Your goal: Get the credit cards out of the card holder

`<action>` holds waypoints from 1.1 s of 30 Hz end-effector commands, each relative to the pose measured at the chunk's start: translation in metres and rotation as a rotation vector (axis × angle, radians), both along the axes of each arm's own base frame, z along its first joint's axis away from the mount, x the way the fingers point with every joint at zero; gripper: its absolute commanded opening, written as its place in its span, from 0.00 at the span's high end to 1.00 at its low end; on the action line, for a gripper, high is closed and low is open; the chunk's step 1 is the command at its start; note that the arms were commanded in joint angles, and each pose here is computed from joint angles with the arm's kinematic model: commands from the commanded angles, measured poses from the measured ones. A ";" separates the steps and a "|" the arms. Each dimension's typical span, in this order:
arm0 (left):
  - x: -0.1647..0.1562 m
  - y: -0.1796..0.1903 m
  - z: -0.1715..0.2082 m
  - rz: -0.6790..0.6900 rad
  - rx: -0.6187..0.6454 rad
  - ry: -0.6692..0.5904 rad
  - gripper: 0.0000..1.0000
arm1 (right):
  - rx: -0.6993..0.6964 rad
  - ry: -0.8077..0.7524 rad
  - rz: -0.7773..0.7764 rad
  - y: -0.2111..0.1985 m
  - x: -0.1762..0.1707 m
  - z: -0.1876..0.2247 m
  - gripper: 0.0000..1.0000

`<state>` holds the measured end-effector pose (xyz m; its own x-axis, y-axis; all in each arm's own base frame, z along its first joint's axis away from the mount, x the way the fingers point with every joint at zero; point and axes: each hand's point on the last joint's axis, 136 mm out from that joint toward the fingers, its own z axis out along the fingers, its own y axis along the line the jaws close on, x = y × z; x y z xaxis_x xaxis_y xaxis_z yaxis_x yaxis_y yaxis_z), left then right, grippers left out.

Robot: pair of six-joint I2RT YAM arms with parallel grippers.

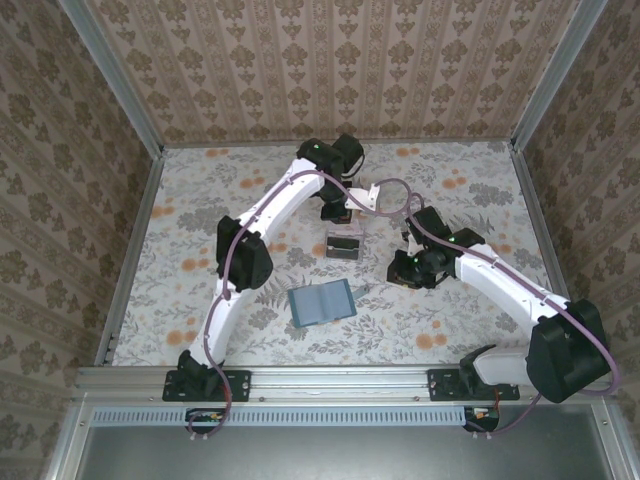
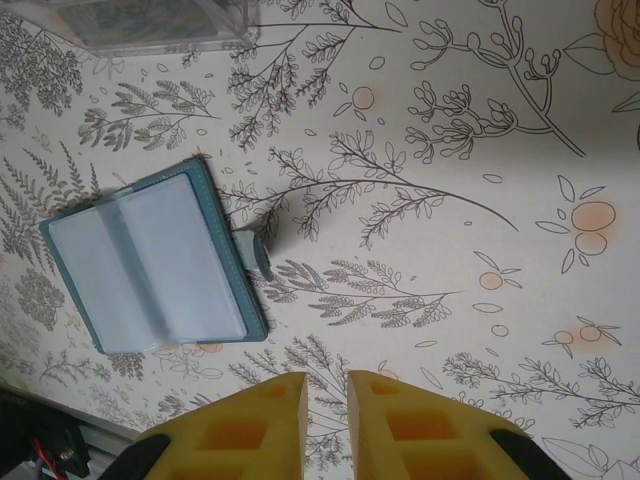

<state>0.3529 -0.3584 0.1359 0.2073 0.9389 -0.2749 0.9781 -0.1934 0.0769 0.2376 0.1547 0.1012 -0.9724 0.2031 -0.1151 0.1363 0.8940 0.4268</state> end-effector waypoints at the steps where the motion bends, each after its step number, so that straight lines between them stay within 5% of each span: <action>1: 0.006 -0.001 -0.006 -0.019 0.005 -0.011 1.00 | 0.001 0.023 0.008 -0.004 -0.010 -0.003 0.81; 21: 0.005 -0.008 -0.033 -0.053 0.051 -0.011 1.00 | 0.005 0.030 -0.005 -0.007 -0.014 -0.006 0.81; 23: 0.009 -0.009 -0.031 -0.042 0.053 -0.033 0.94 | 0.003 0.028 -0.007 -0.008 -0.013 -0.006 0.81; 28: 0.018 -0.012 -0.017 -0.008 0.027 -0.079 0.61 | 0.002 0.020 -0.010 -0.007 -0.011 -0.006 0.79; 33: 0.019 -0.022 0.009 0.058 -0.057 -0.095 0.56 | 0.029 0.020 -0.005 -0.001 -0.006 -0.006 0.77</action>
<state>0.3699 -0.3713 0.1082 0.2082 0.9477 -0.2417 0.9755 -0.1831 0.1223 0.2293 0.1494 0.0924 -0.9731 0.2113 -0.0920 0.1540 0.8932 0.4224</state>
